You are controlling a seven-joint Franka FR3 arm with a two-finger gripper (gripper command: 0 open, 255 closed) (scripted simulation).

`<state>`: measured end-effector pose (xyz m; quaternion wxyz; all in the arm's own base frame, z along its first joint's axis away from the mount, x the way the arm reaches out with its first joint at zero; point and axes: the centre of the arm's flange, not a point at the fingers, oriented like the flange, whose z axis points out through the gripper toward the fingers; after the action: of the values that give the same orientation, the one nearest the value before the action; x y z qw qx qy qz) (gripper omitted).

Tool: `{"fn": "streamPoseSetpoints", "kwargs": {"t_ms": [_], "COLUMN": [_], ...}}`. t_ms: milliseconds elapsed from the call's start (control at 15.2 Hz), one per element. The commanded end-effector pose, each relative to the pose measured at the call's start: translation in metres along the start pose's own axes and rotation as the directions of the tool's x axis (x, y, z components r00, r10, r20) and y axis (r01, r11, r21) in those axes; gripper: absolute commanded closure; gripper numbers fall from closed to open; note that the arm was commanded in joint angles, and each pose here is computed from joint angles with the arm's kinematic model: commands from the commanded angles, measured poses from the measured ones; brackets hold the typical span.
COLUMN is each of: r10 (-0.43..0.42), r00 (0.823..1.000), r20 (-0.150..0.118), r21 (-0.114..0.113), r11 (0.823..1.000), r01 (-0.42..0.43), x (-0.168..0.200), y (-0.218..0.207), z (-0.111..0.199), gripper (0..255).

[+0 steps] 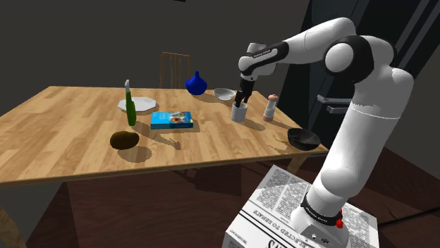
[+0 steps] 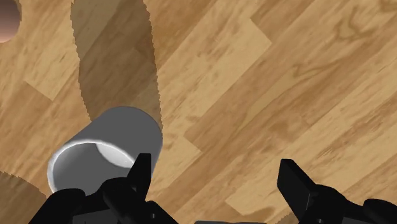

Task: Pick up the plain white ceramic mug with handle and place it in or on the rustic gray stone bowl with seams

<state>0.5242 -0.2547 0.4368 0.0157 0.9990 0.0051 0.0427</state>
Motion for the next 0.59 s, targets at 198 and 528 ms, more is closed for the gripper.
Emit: {"fn": "streamPoseSetpoints", "kwargs": {"t_ms": [198,528], "r10": [0.006,0.009], "r00": [1.000,1.000], "r20": [-0.014,-0.020], "r21": [0.014,0.021], "r11": [1.000,1.000], "r01": [-0.006,-0.009], "x": [0.036,0.053], "y": [0.046,0.066], "z": [0.038,0.067], "gripper": [0,0]}}
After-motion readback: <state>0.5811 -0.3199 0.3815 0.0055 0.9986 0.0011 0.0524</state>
